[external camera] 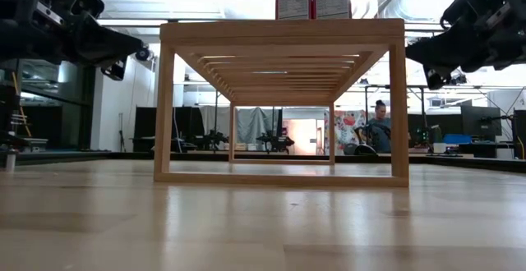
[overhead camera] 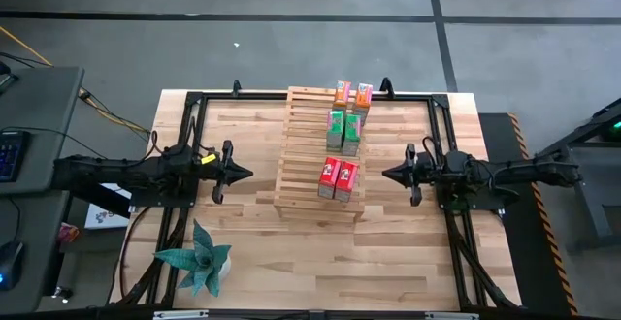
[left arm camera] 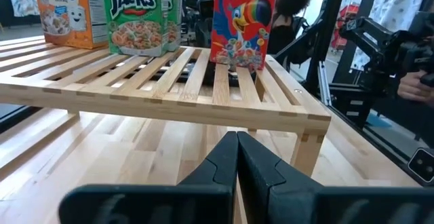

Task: Stack cereal on shelf
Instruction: Return to Home Position

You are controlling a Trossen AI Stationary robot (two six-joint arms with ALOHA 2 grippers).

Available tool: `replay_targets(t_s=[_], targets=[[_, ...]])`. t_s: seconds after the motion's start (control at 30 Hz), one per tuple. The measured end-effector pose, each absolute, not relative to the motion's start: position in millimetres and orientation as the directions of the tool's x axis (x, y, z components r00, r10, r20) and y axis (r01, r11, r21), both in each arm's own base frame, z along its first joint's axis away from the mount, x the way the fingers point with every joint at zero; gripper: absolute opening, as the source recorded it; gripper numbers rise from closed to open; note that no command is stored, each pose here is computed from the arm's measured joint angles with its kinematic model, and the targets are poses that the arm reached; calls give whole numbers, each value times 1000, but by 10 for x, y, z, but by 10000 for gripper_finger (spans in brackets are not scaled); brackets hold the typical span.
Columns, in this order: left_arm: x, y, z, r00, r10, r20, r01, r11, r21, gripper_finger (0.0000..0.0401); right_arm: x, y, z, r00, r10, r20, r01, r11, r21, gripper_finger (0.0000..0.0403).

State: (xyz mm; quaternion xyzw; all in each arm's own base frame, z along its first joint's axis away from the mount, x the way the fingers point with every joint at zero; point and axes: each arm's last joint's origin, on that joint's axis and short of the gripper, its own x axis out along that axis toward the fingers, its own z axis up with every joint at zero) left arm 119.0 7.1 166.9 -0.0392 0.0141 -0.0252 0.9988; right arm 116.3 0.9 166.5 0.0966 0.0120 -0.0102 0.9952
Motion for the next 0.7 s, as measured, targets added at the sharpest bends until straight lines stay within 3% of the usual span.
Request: replay_targets(t_s=[0.3, 0.7], targets=[[1188, 67, 1669, 998, -53, -28, 51, 996, -80, 0, 1149, -24, 1531, 978, -128, -163, 154, 976, 156, 0], [1047, -12, 1663, 993, -115, -25, 112, 990, -80, 0, 1131, -25, 1451, 961, -132, -244, 169, 976, 140, 0]])
